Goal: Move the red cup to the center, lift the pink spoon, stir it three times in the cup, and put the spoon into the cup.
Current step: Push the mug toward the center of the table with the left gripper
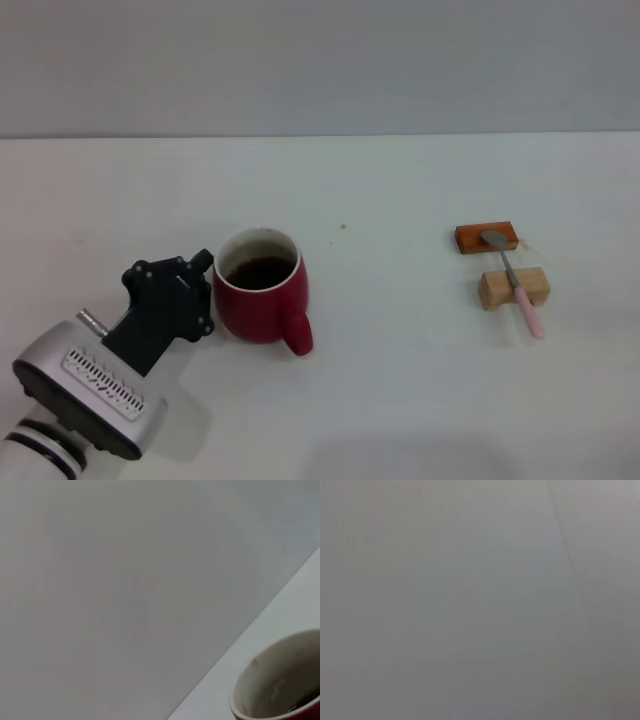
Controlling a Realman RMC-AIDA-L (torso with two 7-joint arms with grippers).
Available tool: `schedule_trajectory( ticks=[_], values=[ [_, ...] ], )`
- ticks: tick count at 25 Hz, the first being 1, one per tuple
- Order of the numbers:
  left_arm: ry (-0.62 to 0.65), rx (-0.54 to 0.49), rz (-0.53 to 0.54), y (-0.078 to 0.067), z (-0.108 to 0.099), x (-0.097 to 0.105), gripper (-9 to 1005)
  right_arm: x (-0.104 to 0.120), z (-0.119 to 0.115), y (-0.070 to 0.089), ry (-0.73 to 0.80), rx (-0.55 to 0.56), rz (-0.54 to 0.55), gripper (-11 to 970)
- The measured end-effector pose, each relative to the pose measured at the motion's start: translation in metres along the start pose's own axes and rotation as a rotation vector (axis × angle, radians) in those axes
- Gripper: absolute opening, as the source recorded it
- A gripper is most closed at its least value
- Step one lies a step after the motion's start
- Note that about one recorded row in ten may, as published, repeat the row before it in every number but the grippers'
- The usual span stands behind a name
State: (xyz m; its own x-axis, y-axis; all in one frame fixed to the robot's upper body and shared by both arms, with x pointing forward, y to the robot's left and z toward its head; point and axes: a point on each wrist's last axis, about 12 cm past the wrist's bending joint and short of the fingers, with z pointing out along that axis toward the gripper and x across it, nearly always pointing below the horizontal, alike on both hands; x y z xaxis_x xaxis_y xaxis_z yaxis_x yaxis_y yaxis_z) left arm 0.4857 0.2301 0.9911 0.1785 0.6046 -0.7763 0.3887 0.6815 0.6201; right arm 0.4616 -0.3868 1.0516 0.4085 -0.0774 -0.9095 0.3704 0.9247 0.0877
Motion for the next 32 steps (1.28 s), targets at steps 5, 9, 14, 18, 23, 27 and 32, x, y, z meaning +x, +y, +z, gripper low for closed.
schedule_trajectory(
  ticks=[5,9,14,18,23,27,32],
  values=[
    [-0.017,0.021,-0.018,-0.005,0.007,-0.008,51,0.000,0.002,0.002,-0.003,-0.003,0.003,761],
    [-0.025,0.029,-0.025,-0.008,0.009,-0.011,54,0.000,0.002,0.002,-0.003,-0.004,0.003,761],
    [-0.033,0.057,-0.050,-0.015,0.011,-0.017,58,0.000,0.002,0.002,-0.005,-0.005,0.005,760],
    [-0.038,0.065,-0.057,-0.017,0.011,-0.019,61,0.000,0.002,0.002,-0.005,-0.005,0.006,760],
    [-0.044,0.072,-0.064,-0.020,0.010,-0.021,65,0.000,0.001,0.003,-0.002,-0.003,0.007,760],
    [-0.047,0.075,-0.071,-0.022,0.009,-0.022,68,0.000,0.000,0.003,-0.001,-0.002,0.009,759],
    [-0.057,0.097,-0.076,-0.027,0.008,-0.025,72,0.001,-0.001,0.004,0.001,-0.003,0.011,759]
  ],
)
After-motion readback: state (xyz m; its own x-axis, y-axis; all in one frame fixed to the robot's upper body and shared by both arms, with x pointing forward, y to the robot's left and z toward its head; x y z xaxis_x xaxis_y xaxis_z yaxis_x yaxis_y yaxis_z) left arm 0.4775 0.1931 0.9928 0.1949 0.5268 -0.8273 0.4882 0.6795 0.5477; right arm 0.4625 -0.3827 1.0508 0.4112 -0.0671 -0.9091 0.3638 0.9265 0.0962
